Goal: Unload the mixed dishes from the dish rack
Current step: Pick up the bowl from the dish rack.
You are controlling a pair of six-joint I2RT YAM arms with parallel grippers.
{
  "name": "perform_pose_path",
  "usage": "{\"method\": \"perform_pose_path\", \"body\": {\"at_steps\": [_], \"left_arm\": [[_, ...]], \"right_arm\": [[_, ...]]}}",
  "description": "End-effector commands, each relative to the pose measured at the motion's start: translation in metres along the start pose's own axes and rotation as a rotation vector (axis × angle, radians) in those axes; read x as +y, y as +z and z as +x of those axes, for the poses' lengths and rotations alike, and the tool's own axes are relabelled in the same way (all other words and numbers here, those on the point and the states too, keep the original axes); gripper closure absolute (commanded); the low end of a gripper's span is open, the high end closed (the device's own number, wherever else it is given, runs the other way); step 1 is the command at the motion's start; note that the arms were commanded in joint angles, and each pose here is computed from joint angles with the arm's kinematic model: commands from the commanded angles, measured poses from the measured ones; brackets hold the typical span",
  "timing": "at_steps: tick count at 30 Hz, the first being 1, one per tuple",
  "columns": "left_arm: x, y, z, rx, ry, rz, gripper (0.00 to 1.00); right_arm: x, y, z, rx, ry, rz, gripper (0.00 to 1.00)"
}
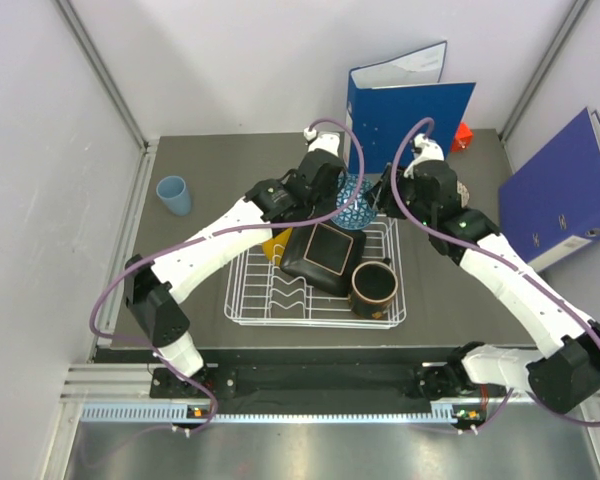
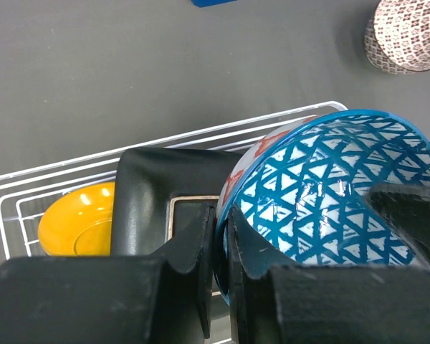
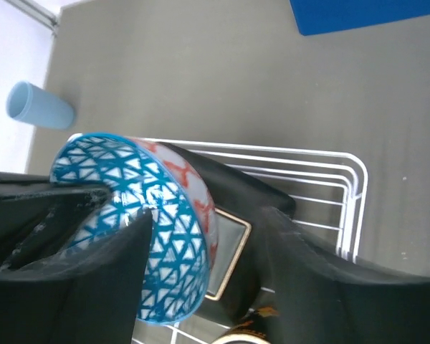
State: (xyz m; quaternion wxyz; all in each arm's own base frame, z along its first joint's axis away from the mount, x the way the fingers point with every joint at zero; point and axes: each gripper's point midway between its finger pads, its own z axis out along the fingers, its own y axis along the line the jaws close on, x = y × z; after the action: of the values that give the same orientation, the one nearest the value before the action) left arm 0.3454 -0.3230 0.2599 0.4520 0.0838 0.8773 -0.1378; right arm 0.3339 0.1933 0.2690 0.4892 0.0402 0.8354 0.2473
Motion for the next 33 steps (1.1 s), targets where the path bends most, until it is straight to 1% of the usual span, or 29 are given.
{"method": "perform_pose_path", "body": {"at_steps": [1,3,5,8,11,12,13,15,19,20,21,22,23,24,25,26,27,29,30,32,33], "left_arm": [[-0.019,-0.040,-0.055,-0.157,-0.087,0.113,1.00],[-0.020,-0.041,-0.054,-0.155,-0.093,0.122,1.00],[-0.021,-0.042,-0.054,-0.156,-0.095,0.130,1.00],[-0.024,-0.044,-0.054,-0.153,-0.099,0.145,1.00],[-0.025,-0.046,-0.054,-0.155,-0.096,0.152,1.00],[-0.026,-0.047,-0.054,-0.155,-0.096,0.155,1.00],[-0.025,-0.046,-0.053,-0.154,-0.095,0.155,1.00],[-0.024,-0.048,-0.055,-0.160,-0.093,0.154,1.00],[-0.021,-0.049,-0.057,-0.172,-0.080,0.144,1.00],[-0.020,-0.050,-0.057,-0.175,-0.071,0.145,0.99],[-0.020,-0.051,-0.058,-0.181,-0.069,0.144,0.91],[-0.020,-0.050,-0.059,-0.186,-0.067,0.142,0.67],[-0.018,-0.053,-0.062,-0.197,-0.066,0.139,0.49],[-0.017,-0.055,-0.065,-0.206,-0.070,0.136,0.34],[-0.016,-0.057,-0.067,-0.210,-0.075,0.130,0.03],[-0.013,-0.060,-0.071,-0.225,-0.087,0.117,0.01],[-0.010,-0.061,-0.073,-0.233,-0.095,0.106,0.01],[-0.005,-0.070,-0.082,-0.263,-0.116,0.092,0.01],[0.001,-0.072,-0.085,-0.282,-0.123,0.064,0.01],[0.010,-0.080,-0.089,-0.307,-0.138,0.040,0.01],[0.015,-0.081,-0.089,-0.316,-0.144,0.023,0.01]], "right_arm": [[0.018,-0.003,-0.018,-0.049,-0.009,-0.053,0.62],[0.016,-0.002,-0.018,-0.050,-0.014,-0.043,0.78],[0.013,0.000,-0.015,-0.036,-0.026,-0.025,0.78],[0.010,0.006,-0.009,-0.004,-0.037,-0.011,0.75],[0.007,0.013,0.000,0.026,-0.044,-0.001,0.76],[0.006,0.014,0.001,0.031,-0.046,0.000,0.90],[0.005,0.016,0.002,0.035,-0.048,0.004,0.99],[0.002,0.019,0.007,0.052,-0.051,0.012,1.00],[-0.002,0.013,-0.002,0.012,-0.039,0.043,1.00],[-0.004,0.012,-0.005,0.003,-0.041,0.055,1.00],[-0.006,0.009,-0.013,-0.024,-0.036,0.076,1.00],[-0.007,0.005,-0.017,-0.035,-0.036,0.087,1.00],[-0.009,0.003,-0.021,-0.043,-0.036,0.098,1.00],[-0.013,0.000,-0.030,-0.070,-0.031,0.121,1.00],[-0.015,-0.004,-0.034,-0.074,-0.027,0.134,1.00],[-0.020,-0.005,-0.039,-0.084,-0.022,0.150,1.00],[-0.026,-0.010,-0.054,-0.115,-0.003,0.167,1.00],[-0.035,-0.015,-0.068,-0.139,0.021,0.191,1.00],[-0.046,-0.020,-0.084,-0.174,0.044,0.219,1.00],[-0.062,-0.020,-0.095,-0.185,0.079,0.267,1.00],[-0.079,-0.023,-0.111,-0.221,0.104,0.313,1.00]]}}
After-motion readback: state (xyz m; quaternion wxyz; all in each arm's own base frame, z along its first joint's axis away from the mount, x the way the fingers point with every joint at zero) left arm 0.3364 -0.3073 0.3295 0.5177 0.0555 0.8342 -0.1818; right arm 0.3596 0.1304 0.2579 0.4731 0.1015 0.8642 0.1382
